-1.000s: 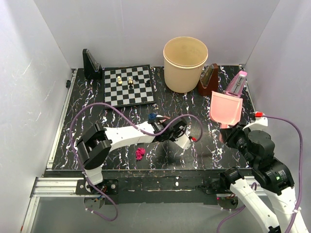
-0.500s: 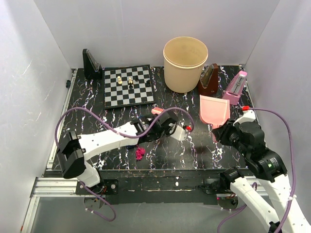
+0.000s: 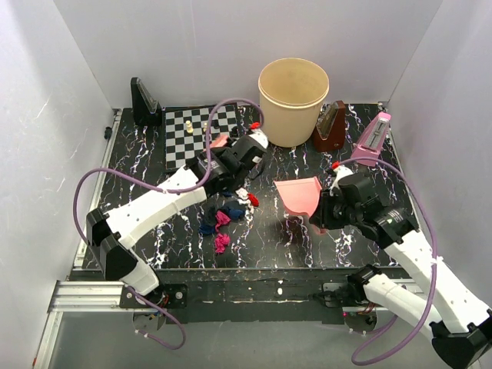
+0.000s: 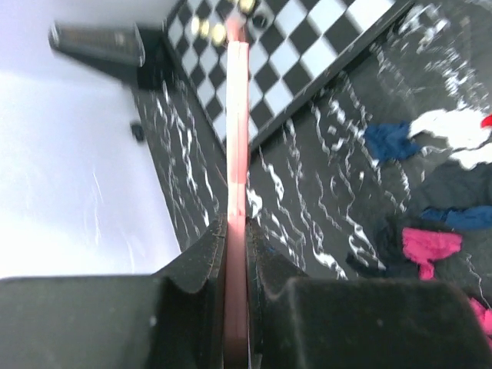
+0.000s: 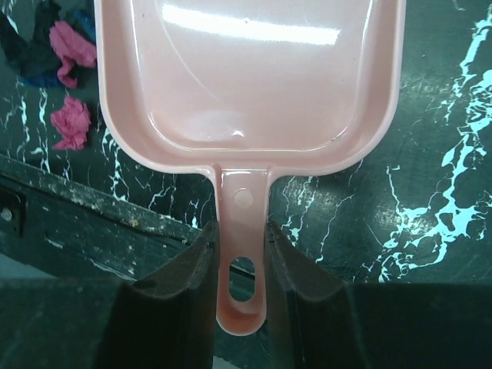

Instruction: Sweep away the paper scraps from the table

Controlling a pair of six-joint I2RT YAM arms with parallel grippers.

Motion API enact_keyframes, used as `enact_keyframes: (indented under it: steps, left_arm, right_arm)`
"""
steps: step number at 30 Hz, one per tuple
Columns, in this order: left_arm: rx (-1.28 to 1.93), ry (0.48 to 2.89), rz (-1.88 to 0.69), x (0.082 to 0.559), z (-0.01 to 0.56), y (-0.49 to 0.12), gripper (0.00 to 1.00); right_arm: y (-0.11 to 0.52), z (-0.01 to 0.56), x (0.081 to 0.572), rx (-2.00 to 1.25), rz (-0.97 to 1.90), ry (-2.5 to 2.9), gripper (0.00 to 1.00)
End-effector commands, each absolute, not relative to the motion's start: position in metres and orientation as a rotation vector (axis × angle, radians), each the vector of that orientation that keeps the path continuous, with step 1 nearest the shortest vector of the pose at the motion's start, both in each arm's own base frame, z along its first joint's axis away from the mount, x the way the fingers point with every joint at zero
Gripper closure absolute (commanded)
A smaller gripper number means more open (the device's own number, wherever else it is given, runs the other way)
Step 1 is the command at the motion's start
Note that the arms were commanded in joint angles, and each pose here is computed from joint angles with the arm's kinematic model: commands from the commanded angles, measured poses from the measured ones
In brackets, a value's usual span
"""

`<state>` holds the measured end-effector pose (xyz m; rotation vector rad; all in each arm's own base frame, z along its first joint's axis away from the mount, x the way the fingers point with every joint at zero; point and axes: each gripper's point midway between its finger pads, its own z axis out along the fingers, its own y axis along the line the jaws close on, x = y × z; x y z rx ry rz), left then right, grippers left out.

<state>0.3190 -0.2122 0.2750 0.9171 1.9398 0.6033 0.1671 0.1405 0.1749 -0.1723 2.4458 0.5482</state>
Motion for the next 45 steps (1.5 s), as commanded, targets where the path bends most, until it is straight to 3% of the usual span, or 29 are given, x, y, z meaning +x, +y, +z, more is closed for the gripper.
enact_keyframes:
  steps: [1, 12, 18, 32, 37, 45]
  left_arm:
    - [0.586, 2.242, 0.779, 0.274, 0.248, -0.14, 1.0]
    - [0.242, 2.52, 0.611, 0.204, 0.21, -0.105, 1.0]
    - [0.177, 2.581, 0.684, 0.185, 0.2, -0.087, 1.0]
    - [0.375, 2.593, 0.771, 0.203, 0.166, -0.1, 1.0]
    - [0.421, 2.614, 0.777, 0.205, 0.159, -0.107, 1.0]
    - [0.52, 2.708, 0.585, 0.197, 0.144, -0.131, 1.0]
  right_arm:
    - [0.154, 0.18, 0.168, -0.28, 0.558, 2.438, 0.99]
    - [0.177, 0.145, 0.157, -0.562, 0.283, 2.605, 0.99]
    - [0.184, 0.145, 0.134, -0.753, 0.135, 2.646, 0.99]
    - [0.221, 0.133, 0.057, -1.147, 0.261, 2.6, 0.99]
    - [0.247, 0.126, 0.05, -1.218, 0.244, 2.575, 0.99]
    - [0.284, 0.111, 0.056, -1.196, 0.281, 2.557, 0.99]
